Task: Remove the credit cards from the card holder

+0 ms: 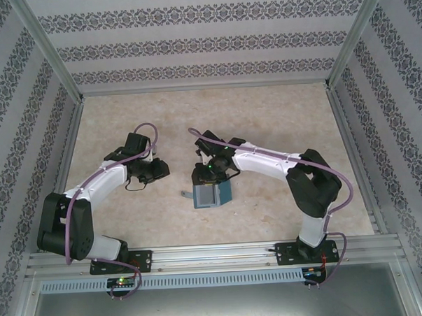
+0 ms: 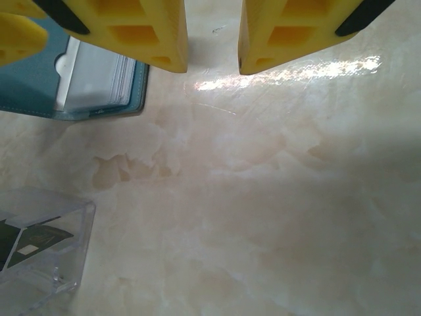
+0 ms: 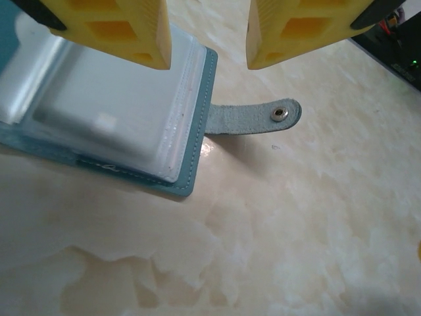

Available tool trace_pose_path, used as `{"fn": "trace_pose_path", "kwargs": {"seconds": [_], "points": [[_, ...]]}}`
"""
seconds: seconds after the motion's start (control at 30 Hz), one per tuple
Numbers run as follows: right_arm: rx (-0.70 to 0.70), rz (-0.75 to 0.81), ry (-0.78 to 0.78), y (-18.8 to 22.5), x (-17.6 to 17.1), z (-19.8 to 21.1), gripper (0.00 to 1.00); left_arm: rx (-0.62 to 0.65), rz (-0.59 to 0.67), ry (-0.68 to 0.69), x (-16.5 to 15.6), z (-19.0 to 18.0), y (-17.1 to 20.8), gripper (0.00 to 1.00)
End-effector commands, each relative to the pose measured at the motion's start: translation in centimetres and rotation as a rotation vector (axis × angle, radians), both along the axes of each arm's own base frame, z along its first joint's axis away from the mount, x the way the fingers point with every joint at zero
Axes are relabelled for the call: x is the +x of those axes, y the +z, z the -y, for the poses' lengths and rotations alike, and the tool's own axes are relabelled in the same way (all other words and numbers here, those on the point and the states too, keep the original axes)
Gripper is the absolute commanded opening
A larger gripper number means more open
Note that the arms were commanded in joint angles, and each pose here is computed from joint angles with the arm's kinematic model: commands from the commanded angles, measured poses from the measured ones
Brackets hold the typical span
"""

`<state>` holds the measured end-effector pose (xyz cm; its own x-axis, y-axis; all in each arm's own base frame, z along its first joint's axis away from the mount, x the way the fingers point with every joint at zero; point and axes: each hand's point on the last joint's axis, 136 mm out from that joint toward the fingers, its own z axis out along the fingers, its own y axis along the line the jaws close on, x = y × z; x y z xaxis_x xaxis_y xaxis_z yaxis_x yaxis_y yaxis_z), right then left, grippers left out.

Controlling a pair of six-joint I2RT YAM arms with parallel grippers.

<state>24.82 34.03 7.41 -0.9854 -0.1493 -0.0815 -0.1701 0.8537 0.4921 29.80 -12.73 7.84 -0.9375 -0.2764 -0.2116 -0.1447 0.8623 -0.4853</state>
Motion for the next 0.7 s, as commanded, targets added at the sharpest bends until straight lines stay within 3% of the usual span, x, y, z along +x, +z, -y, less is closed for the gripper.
{"fn": "trace_pose_path", "kwargs": {"seconds": [0.0,0.67], "points": [[0.017,-0.047,-0.018,-1.4,-0.6,-1.2,0.36,-0.016,-0.004,-0.022,-0.3,0.0,-0.3,0.27],[-0.116,-0.107,-0.018,-5.3,-2.3,0.3,0.41,-0.034,-0.013,-0.021,-0.5,0.3,-0.5,0.27]]}}
